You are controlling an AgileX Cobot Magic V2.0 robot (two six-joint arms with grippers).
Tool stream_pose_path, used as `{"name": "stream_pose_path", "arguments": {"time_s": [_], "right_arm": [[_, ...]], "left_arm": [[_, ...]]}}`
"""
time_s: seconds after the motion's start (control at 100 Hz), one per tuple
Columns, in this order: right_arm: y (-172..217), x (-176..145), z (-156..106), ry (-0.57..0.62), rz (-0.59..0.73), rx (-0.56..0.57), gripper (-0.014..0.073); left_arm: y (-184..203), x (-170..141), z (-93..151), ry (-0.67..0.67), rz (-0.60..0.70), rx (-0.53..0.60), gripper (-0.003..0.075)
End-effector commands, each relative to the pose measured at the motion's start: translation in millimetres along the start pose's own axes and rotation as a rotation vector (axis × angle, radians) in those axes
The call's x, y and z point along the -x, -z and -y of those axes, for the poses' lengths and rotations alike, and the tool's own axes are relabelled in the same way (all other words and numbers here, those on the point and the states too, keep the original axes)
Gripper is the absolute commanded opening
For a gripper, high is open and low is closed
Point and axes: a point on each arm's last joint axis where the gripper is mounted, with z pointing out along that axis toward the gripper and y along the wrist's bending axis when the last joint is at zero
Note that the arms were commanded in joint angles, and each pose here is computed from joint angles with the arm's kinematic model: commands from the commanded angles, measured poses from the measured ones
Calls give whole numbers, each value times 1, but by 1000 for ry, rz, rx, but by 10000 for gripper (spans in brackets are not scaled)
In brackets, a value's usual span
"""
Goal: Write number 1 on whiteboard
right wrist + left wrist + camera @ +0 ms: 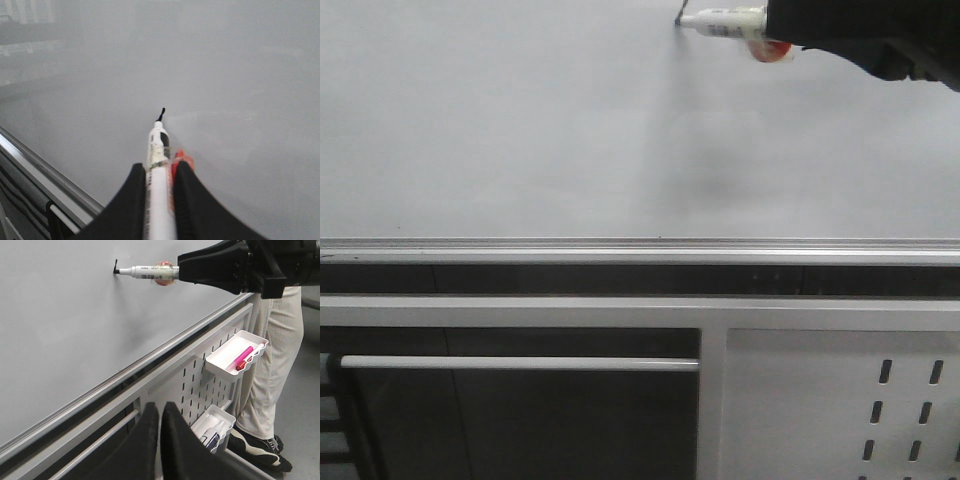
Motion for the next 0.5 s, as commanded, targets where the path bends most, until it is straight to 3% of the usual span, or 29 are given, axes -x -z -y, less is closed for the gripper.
{"name": "stream_pose_path", "arguments": {"time_s": [0.0, 0.49], "right_arm": [[-4, 17, 3, 7, 108, -16, -50], [-16, -6, 4, -2, -18, -14, -50]], "left_arm": [[2, 16, 4, 7, 97, -42, -18], [2, 16, 4, 7, 99, -43, -18]]}}
